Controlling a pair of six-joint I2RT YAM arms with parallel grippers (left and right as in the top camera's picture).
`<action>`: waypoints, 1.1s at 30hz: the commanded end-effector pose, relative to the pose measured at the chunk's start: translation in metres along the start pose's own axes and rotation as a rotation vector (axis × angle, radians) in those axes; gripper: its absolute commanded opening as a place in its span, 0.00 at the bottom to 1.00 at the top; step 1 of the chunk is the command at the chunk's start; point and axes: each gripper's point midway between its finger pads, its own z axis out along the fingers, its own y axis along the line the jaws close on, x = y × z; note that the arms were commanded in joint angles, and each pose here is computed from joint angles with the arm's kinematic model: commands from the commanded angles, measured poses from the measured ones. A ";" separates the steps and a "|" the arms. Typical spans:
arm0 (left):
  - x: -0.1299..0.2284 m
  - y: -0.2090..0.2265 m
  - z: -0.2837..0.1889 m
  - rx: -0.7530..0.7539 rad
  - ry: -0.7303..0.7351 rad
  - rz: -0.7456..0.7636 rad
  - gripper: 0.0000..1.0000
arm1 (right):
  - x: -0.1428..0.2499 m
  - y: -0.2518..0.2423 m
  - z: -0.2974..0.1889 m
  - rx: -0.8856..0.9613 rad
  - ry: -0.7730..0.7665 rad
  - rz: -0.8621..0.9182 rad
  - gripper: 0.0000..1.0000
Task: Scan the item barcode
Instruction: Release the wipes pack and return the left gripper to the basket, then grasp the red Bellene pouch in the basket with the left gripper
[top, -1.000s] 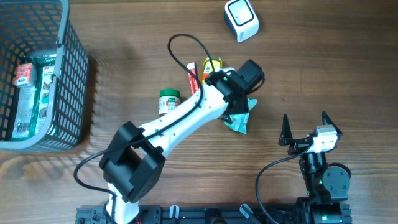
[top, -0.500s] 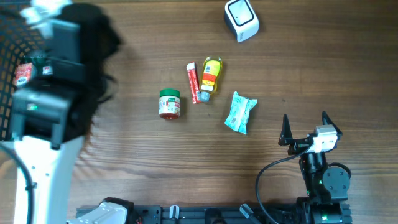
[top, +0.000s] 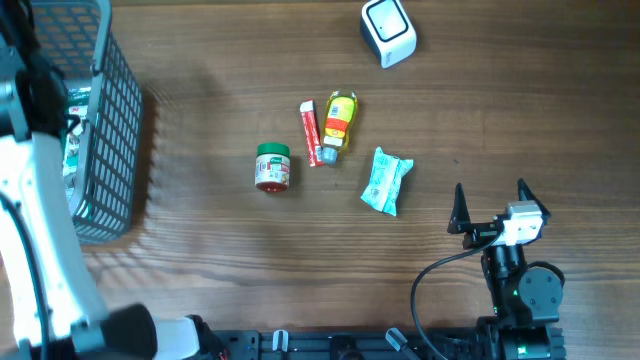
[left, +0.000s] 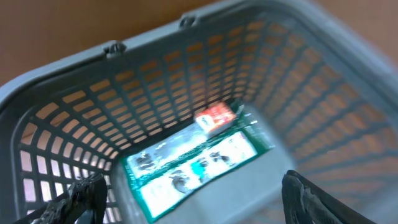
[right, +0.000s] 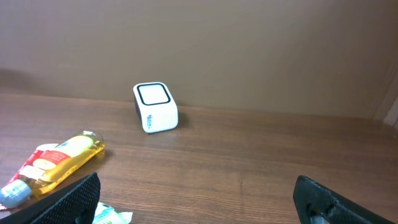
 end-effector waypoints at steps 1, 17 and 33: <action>0.024 -0.021 0.046 0.075 0.141 0.146 0.75 | -0.002 -0.004 0.000 0.023 -0.007 -0.017 1.00; 0.064 -0.020 0.178 0.018 0.287 0.370 0.70 | -0.002 -0.004 0.000 0.023 -0.007 -0.018 1.00; 0.114 -0.024 0.263 -0.016 0.358 0.535 0.64 | -0.002 -0.004 0.000 0.023 -0.007 -0.018 1.00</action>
